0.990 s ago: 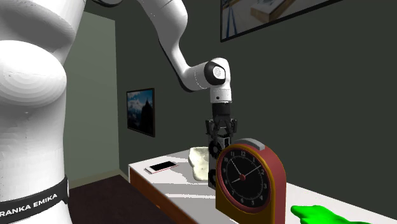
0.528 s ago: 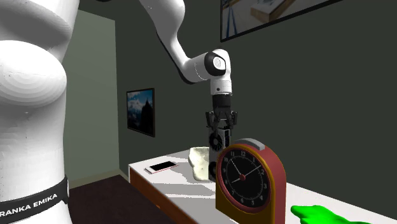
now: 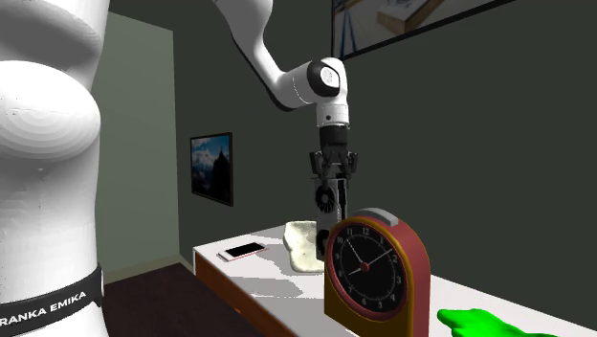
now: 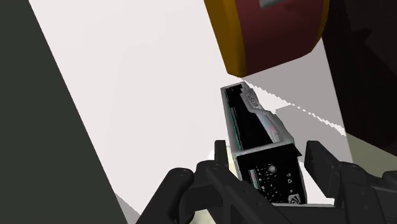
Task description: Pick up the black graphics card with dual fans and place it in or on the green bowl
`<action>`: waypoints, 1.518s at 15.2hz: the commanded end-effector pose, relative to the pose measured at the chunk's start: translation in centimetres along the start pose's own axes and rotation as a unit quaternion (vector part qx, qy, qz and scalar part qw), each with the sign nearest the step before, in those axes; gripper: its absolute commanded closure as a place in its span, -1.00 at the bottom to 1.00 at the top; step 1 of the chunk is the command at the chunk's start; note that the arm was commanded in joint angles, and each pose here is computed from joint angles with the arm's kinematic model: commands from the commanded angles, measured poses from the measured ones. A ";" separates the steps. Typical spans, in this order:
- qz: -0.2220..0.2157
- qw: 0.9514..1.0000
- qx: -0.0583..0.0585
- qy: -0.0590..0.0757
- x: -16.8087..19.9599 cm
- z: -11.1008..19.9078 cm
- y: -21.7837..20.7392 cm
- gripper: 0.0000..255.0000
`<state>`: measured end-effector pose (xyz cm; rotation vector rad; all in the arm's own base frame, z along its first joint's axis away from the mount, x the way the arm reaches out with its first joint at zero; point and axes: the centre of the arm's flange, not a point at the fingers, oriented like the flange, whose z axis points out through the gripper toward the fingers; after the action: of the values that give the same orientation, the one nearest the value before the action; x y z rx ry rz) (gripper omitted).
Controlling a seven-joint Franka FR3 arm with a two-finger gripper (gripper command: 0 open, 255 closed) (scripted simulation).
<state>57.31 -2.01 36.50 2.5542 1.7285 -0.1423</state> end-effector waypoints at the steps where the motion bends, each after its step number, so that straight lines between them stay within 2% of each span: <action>1: 0.000 1.000 -0.001 0.000 -0.1 -1.0 -0.1 1.00; 17: 0.000 1.000 -0.001 0.000 -1.0 -9.0 -0.2 1.00; 23: 0.000 1.000 -0.001 0.000 -8.3 -10.0 2.6 1.00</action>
<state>57.49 -8.39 46.93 2.5554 1.7273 -0.1425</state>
